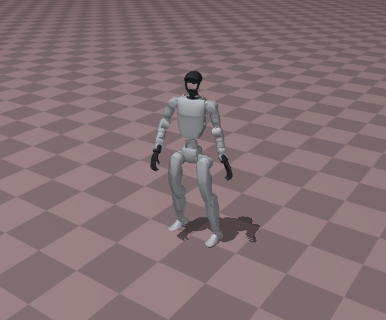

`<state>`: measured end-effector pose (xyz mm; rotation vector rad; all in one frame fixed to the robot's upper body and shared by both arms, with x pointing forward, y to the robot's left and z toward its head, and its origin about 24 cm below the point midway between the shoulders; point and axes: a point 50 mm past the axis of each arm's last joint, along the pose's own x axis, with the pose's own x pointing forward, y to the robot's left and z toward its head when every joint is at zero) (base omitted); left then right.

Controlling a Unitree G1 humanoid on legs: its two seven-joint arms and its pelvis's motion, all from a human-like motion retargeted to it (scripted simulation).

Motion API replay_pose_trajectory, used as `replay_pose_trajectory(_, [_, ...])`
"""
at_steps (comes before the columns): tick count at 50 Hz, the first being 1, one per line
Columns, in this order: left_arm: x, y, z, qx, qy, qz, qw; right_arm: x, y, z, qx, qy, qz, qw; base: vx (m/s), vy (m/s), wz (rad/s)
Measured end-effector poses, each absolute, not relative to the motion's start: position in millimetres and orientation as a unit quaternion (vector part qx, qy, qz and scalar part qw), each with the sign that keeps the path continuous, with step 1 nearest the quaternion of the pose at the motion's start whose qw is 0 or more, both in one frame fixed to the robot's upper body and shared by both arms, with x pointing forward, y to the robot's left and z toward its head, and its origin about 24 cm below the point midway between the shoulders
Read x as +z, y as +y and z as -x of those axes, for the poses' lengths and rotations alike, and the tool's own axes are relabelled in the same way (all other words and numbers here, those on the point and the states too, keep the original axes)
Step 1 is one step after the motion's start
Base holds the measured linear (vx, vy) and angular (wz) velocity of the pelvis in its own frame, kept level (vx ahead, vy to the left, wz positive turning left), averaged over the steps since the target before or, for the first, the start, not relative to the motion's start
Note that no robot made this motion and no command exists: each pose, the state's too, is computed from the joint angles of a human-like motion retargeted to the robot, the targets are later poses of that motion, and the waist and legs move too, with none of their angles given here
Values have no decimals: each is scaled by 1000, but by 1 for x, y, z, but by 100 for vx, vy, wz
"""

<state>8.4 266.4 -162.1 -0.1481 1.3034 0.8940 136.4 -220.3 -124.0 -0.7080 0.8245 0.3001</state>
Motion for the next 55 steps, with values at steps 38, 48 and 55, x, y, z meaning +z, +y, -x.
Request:
replay_pose_trajectory(38, [-141,250,-73,221,459,51,859,137,-97,-408,1,-102,534,840,-14,-2,29])
replay_pose_trajectory(48, [-140,252,-55,177,474,63,860,277,-164,-429,-172,-166,632,737,-7,7,85])
replay_pose_trajectory(55, [-141,245,-59,176,470,103,859,350,-194,-415,-245,-199,660,681,-1,-3,83])
